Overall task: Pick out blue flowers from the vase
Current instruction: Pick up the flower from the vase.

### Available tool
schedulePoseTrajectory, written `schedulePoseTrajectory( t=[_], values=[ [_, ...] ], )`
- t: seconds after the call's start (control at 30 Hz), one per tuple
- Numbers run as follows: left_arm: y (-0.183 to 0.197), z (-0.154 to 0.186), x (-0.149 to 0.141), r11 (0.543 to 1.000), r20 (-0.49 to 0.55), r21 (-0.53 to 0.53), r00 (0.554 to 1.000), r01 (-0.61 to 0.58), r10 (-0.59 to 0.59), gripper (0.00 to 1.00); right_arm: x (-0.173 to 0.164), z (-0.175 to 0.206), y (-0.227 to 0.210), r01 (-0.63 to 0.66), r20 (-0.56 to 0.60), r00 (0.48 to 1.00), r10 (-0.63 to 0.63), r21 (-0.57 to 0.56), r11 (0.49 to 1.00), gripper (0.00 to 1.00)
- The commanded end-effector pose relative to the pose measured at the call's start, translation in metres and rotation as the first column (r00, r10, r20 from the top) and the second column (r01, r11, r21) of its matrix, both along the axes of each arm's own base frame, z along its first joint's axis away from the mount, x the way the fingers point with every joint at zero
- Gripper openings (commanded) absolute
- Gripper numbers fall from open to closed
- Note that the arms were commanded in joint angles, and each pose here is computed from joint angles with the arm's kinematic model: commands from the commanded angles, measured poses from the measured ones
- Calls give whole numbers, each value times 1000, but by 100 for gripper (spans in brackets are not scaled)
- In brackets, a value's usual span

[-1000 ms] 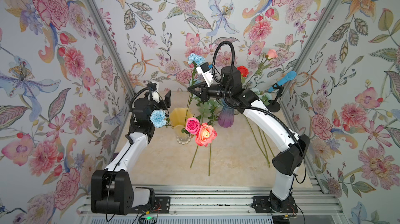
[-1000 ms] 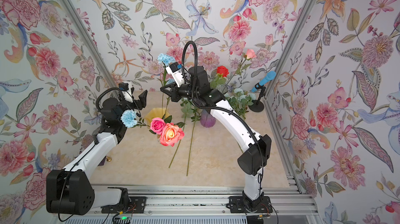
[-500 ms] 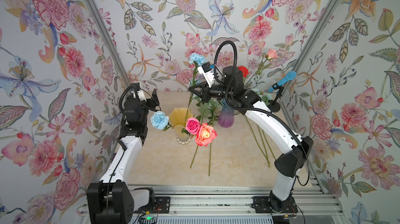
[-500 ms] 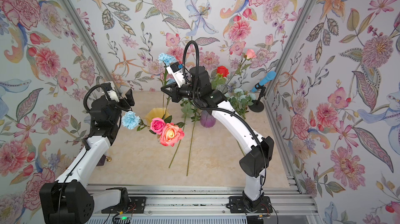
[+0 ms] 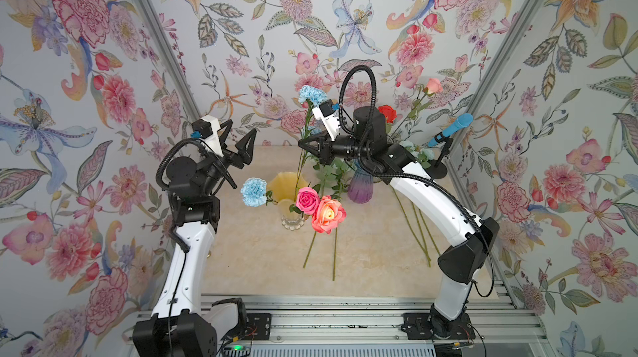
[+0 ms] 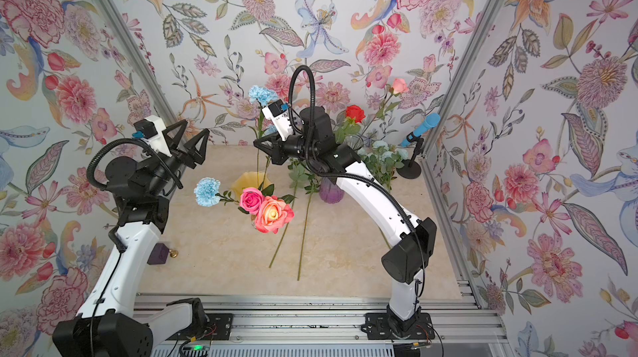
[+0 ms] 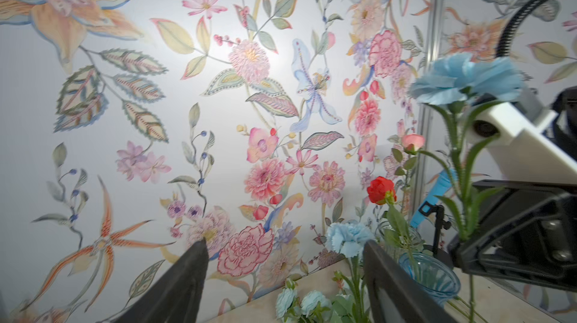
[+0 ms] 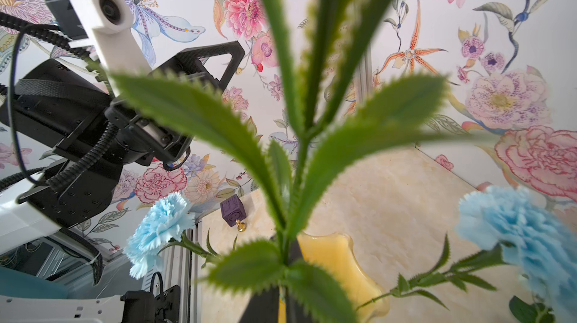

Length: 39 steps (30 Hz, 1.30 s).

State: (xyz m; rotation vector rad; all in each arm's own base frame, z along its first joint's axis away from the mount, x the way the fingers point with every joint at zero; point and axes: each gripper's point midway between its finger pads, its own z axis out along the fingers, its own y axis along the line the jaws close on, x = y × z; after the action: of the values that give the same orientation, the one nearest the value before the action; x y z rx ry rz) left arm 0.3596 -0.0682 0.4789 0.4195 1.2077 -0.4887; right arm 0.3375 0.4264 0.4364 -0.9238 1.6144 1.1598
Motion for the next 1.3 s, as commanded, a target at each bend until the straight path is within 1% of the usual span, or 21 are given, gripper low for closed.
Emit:
schedulePoseTrajectory(
  t=[0.0, 0.1, 0.17, 0.27, 0.33, 0.43, 0.6, 0.67, 0.77, 0.87, 0.97, 1.03, 1.1, 1.2, 1.27],
  values=[
    [-33, 3, -25, 970, 21, 88, 973, 227, -230, 76, -12, 23, 6, -44, 56, 998, 42, 40, 998, 5],
    [-45, -9, -24, 944, -23, 109, 950, 311, -311, 74, -19, 25, 18, -72, 68, 995, 69, 46, 996, 5],
    [-51, -18, -21, 929, -58, 119, 937, 349, -345, 73, -25, 26, 27, -85, 86, 993, 81, 47, 995, 5],
    [-57, -34, -13, 915, -118, 138, 923, 380, -365, 70, -31, 29, 37, -94, 112, 990, 88, 54, 994, 5],
    [-60, -38, -12, 907, -130, 146, 917, 395, -378, 69, -33, 30, 41, -100, 119, 989, 92, 58, 993, 5],
    [-65, -38, -16, 894, -122, 150, 905, 422, -407, 68, -33, 27, 48, -104, 116, 988, 97, 57, 993, 5],
    [-73, -31, -32, 860, -96, 134, 871, 492, -482, 65, -28, 20, 52, -98, 111, 990, 92, 48, 994, 5],
    [-73, -29, -34, 858, -90, 132, 868, 496, -488, 65, -28, 19, 51, -91, 114, 990, 86, 42, 995, 5],
    [-73, -29, -35, 859, -89, 133, 869, 494, -486, 71, -26, 19, 45, -62, 127, 990, 58, 30, 998, 5],
    [-70, -29, -33, 873, -84, 134, 883, 469, -461, 77, -22, 20, 31, -28, 134, 991, 25, 25, 999, 5],
    [-69, -26, -33, 875, -77, 131, 885, 466, -460, 79, -16, 23, 15, 0, 130, 991, -6, 45, 999, 4],
    [-71, -22, -38, 863, -61, 121, 872, 490, -486, 80, -13, 26, 7, 9, 127, 992, -18, 68, 998, 5],
    [-73, -17, -45, 843, -42, 108, 850, 527, -526, 78, -13, 28, 4, 9, 124, 992, -19, 84, 996, 5],
    [-76, -14, -47, 815, -50, 74, 819, 574, -572, 73, -14, 28, 6, -1, 123, 992, -10, 88, 996, 5],
    [-81, -17, -44, 794, -76, 53, 795, 606, -602, 71, -17, 30, 8, -9, 126, 992, -2, 90, 996, 5]
  ],
)
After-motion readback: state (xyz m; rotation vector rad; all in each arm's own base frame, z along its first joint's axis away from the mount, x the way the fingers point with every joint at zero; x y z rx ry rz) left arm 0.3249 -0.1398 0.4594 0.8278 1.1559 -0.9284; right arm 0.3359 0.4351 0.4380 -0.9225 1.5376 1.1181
